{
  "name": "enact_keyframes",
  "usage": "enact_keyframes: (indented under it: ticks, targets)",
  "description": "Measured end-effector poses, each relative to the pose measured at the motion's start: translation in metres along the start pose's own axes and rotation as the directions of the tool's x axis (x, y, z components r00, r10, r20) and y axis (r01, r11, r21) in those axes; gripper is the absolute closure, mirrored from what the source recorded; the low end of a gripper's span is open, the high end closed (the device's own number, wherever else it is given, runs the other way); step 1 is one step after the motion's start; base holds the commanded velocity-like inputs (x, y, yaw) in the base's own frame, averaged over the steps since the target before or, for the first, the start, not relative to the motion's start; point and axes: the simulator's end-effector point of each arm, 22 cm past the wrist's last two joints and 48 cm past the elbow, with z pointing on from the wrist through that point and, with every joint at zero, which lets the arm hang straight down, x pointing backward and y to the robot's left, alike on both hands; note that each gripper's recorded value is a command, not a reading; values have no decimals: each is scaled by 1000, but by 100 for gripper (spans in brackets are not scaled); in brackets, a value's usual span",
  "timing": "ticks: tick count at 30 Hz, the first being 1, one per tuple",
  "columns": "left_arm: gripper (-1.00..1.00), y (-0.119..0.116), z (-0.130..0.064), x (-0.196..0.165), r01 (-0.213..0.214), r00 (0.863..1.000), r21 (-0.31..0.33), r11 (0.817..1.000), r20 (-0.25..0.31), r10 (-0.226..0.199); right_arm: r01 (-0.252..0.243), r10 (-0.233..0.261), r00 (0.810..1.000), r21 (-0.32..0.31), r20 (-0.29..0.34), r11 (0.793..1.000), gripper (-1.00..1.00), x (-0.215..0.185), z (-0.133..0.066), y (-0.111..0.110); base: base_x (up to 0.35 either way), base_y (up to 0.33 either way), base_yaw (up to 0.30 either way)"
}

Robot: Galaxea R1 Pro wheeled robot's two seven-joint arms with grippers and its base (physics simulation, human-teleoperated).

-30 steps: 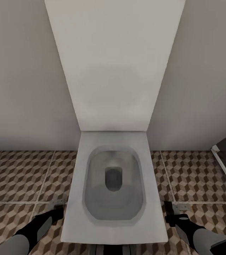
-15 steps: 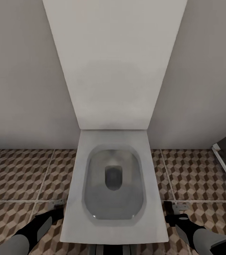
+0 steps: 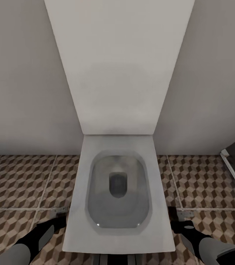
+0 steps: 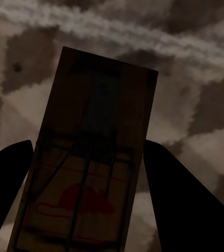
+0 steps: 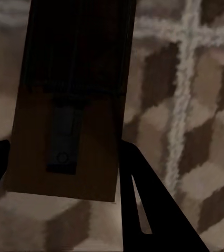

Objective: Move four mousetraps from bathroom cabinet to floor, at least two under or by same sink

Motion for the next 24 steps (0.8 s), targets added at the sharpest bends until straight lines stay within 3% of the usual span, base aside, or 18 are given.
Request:
enact_keyframes:
  ticks: [12, 24]
  targets:
    - [100, 0, 0, 0, 0, 1000, 0, 1000, 0, 0, -7, 7, 999, 1, 49, 1000, 100, -9, -1, 1, 0, 0, 0]
    - [100, 1, 3, 4, -1, 1000, -2, 1000, -8, 1, -4, 4, 999, 2, 42, 1000, 100, 4, 1, 3, 0, 0, 0]
